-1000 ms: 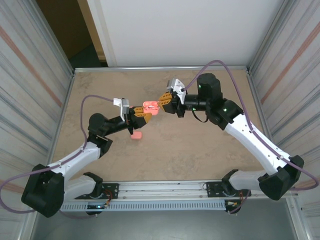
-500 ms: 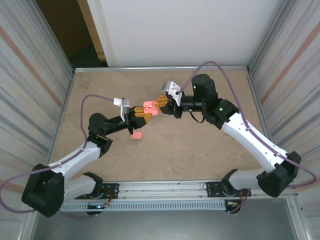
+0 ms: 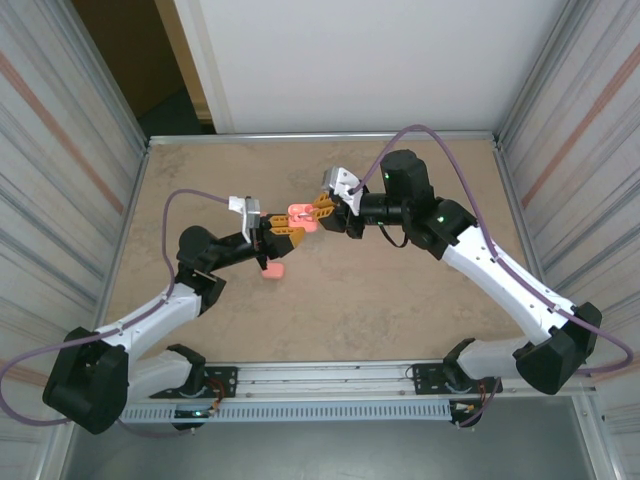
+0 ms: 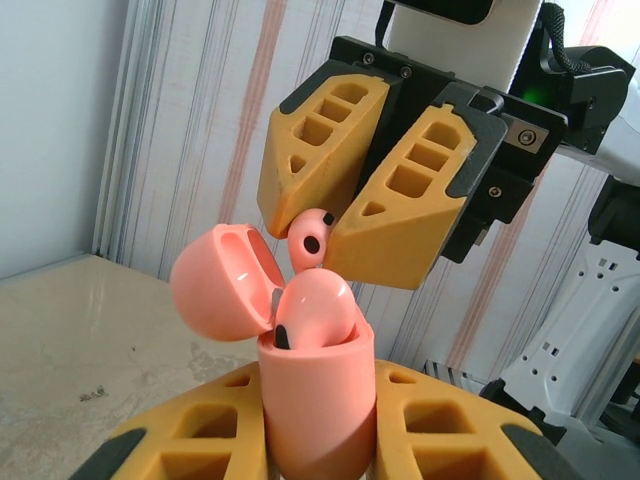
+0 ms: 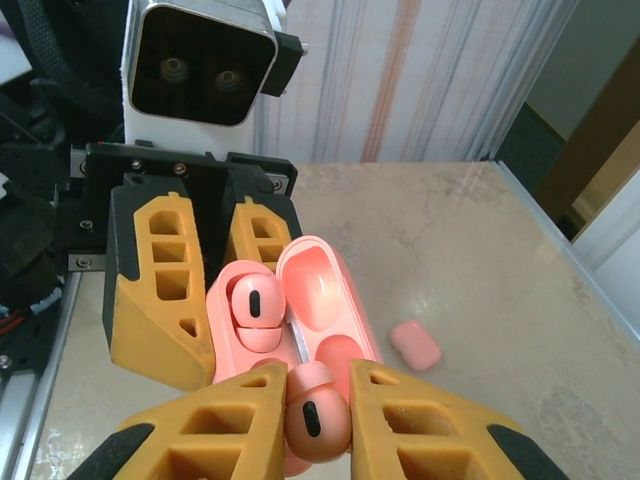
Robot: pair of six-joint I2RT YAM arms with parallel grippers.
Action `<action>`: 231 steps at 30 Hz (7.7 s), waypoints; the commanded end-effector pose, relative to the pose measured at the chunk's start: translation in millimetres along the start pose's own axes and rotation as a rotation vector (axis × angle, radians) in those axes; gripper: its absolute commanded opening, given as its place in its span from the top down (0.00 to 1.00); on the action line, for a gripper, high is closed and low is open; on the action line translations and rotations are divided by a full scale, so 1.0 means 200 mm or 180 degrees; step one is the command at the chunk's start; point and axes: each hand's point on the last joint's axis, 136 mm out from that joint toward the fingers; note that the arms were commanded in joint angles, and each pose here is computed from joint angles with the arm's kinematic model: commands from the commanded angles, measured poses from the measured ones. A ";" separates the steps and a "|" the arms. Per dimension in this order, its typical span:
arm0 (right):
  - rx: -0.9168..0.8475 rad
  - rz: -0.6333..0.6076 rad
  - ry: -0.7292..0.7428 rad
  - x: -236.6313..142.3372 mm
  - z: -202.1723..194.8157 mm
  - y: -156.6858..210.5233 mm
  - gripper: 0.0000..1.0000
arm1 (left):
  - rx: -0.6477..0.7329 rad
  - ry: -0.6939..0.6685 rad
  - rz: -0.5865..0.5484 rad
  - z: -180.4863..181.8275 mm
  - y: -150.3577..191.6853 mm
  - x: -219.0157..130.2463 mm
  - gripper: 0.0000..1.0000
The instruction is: Insert the wireless bluetooth earbuds into the charging case
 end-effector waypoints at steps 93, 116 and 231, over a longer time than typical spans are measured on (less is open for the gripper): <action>0.2912 -0.0817 -0.0908 -0.06 -0.11 -0.11 0.01 | 0.0575 -0.0258 -0.0381 0.01 -0.24 -0.06 1.00; 0.2495 -0.0711 -0.1280 -0.04 0.09 -0.24 0.01 | 0.0556 0.0000 -0.0447 -0.04 -0.29 -0.02 1.00; 0.3595 -0.0364 0.1657 -0.40 -0.56 0.70 0.01 | -0.2183 -0.1939 0.2497 0.74 1.28 0.08 0.99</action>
Point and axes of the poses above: each hand's point on the last joint's axis, 136 mm out from that joint toward the fingers, its own x axis out along the fingers, its own z axis along the line the jaws close on, y = z × x, and after that the axes turned 11 degrees about x, right-handed
